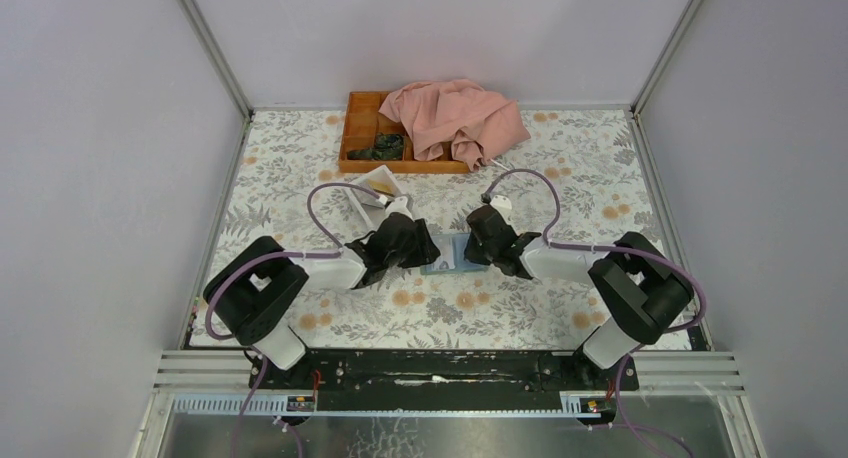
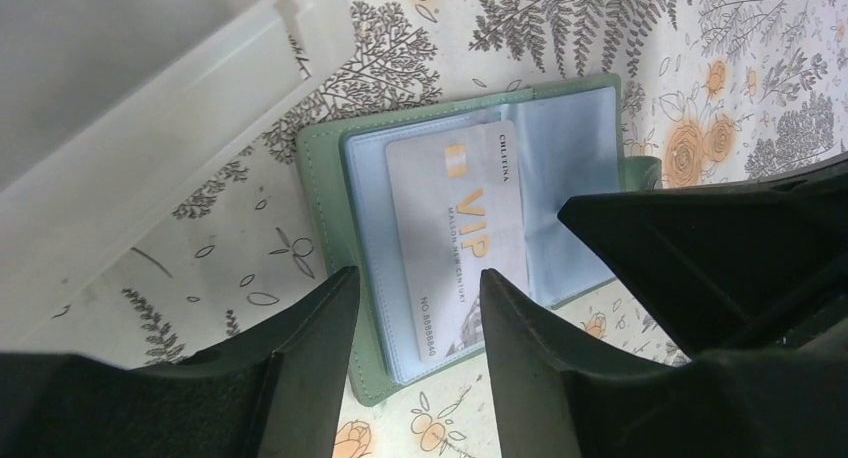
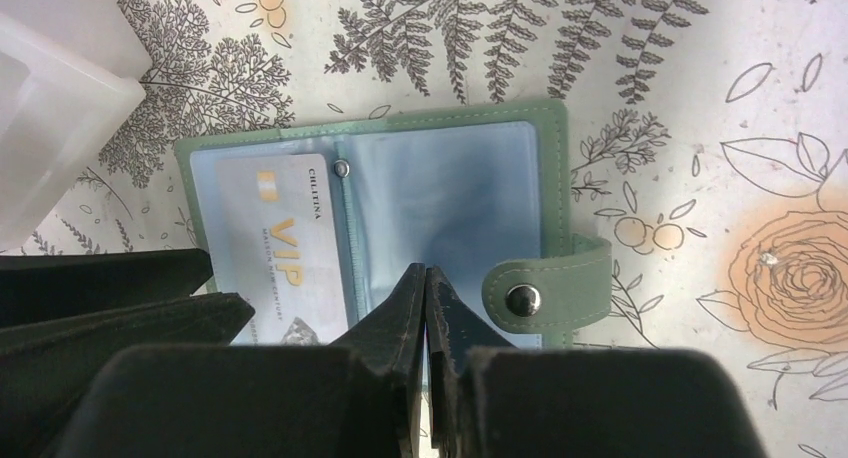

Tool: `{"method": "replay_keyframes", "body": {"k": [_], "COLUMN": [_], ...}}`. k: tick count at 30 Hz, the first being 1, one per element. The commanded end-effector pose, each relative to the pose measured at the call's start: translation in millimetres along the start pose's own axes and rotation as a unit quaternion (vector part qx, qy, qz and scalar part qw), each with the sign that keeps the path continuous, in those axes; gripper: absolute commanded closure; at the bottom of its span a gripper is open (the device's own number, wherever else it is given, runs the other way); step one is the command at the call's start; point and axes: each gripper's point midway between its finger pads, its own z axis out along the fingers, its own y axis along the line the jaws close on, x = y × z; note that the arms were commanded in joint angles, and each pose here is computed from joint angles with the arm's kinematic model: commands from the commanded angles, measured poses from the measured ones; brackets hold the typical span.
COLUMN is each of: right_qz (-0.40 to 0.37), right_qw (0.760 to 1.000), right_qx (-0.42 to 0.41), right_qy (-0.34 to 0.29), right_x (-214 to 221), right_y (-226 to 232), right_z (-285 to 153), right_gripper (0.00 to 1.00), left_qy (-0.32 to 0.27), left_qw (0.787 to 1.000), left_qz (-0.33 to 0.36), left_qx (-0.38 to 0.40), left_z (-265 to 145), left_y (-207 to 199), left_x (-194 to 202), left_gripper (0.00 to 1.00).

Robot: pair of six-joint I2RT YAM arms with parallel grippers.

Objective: Put the credit cards into the card holder
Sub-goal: Insert the credit card into the card holder.

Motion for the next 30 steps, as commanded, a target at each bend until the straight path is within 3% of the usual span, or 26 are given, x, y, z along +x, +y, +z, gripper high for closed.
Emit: {"method": "replay_keyframes", "body": {"k": [1,21,30], "right_qz": [-0.022,-0.054,-0.059], "right_qw": [1.000,0.997,0.998], "right_qx": [0.003,-0.031,-0.008], "right_qy": [0.017,0.049,0.036], "right_x": [3,21,17], "right_y": [5,54,46], "right_z": [5,24,19], "right_gripper": [0.94,0.96,0.94], "left_qy": [-0.013,0.001,0.003], "left_qw": [0.999,1.000,1.000], "left_qz": [0.005,-0.016,-0.015], "left_qx": [-0.035,-0.001,-0.004], "left_z": [-3,5,4], "left_y": [23,25,26], "left_x": [-1,11,12], "left_gripper": [0.44,0.45,0.45]}}
